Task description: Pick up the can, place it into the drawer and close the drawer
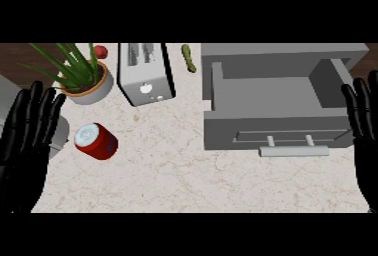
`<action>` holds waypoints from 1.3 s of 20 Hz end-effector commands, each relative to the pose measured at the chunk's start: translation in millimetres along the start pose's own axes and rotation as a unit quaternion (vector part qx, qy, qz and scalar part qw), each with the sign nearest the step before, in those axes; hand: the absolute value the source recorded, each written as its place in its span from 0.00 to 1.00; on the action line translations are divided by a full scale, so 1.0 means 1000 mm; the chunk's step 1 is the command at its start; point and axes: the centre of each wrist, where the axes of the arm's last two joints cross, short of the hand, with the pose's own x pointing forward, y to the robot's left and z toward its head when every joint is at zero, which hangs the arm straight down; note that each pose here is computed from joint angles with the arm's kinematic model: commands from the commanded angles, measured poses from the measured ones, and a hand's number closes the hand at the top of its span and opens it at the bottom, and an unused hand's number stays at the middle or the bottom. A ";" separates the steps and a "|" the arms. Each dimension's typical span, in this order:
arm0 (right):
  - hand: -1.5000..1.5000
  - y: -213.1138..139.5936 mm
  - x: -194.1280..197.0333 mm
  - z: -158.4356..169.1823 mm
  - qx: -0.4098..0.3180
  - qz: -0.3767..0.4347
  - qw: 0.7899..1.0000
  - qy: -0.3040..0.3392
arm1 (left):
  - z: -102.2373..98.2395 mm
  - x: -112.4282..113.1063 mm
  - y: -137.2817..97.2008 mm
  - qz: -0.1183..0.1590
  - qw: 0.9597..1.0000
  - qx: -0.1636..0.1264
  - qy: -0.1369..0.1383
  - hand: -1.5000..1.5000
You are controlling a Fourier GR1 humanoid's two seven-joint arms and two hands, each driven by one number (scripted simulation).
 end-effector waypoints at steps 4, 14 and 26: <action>0.00 0.004 0.007 0.021 -0.021 -0.034 0.999 0.008 | 0.006 0.004 0.021 -0.050 0.992 0.114 0.010 0.00; 0.00 -0.004 -0.014 0.029 -0.070 -0.025 0.983 0.170 | 0.032 0.001 0.046 -0.023 0.934 0.287 0.214 0.00; 0.00 -0.012 -0.036 0.022 -0.079 -0.008 0.983 0.167 | 0.025 -0.028 0.041 -0.013 0.934 0.276 0.226 0.00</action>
